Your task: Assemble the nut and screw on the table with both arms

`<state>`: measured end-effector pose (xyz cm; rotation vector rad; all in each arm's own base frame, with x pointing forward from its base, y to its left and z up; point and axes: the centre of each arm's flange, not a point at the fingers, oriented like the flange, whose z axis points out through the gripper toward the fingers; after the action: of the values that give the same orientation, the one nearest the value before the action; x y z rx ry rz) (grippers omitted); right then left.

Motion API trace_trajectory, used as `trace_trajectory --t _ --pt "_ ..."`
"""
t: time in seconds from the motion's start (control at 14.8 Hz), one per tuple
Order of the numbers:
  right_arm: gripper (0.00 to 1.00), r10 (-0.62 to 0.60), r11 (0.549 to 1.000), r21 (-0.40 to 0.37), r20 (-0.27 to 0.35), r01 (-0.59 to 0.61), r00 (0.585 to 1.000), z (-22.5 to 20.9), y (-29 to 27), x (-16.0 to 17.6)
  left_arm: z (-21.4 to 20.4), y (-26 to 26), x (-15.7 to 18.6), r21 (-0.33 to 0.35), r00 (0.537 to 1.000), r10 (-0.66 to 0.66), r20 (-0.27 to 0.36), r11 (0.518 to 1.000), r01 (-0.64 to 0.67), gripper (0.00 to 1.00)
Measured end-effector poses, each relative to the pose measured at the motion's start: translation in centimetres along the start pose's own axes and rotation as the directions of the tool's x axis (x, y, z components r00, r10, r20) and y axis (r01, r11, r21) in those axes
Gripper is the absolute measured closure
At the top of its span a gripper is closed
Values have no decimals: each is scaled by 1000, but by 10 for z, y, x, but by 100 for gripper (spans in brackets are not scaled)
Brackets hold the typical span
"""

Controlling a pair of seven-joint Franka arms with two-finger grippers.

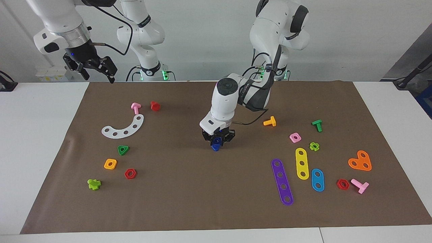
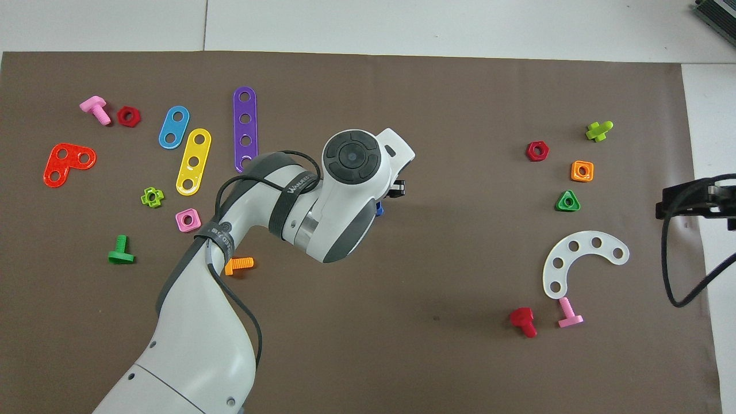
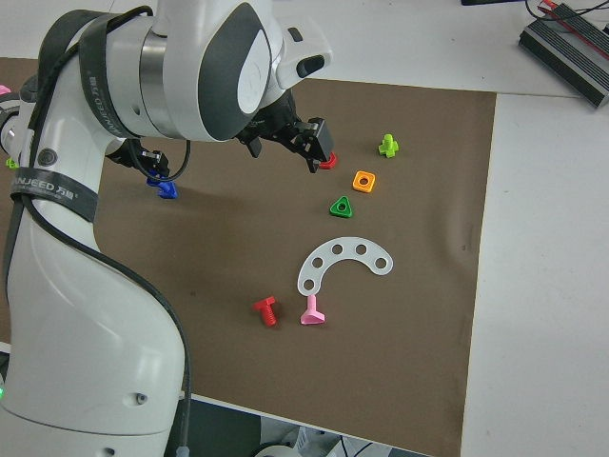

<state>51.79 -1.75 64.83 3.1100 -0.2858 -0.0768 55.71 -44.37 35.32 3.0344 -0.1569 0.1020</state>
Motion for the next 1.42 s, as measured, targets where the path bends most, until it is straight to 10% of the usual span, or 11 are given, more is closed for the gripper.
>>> trace_trajectory --t 1.42 --pt "0 0 1000 0 0 0 1000 0 0 0 -9 1 7 -7 999 9 -51 1000 -10 54"
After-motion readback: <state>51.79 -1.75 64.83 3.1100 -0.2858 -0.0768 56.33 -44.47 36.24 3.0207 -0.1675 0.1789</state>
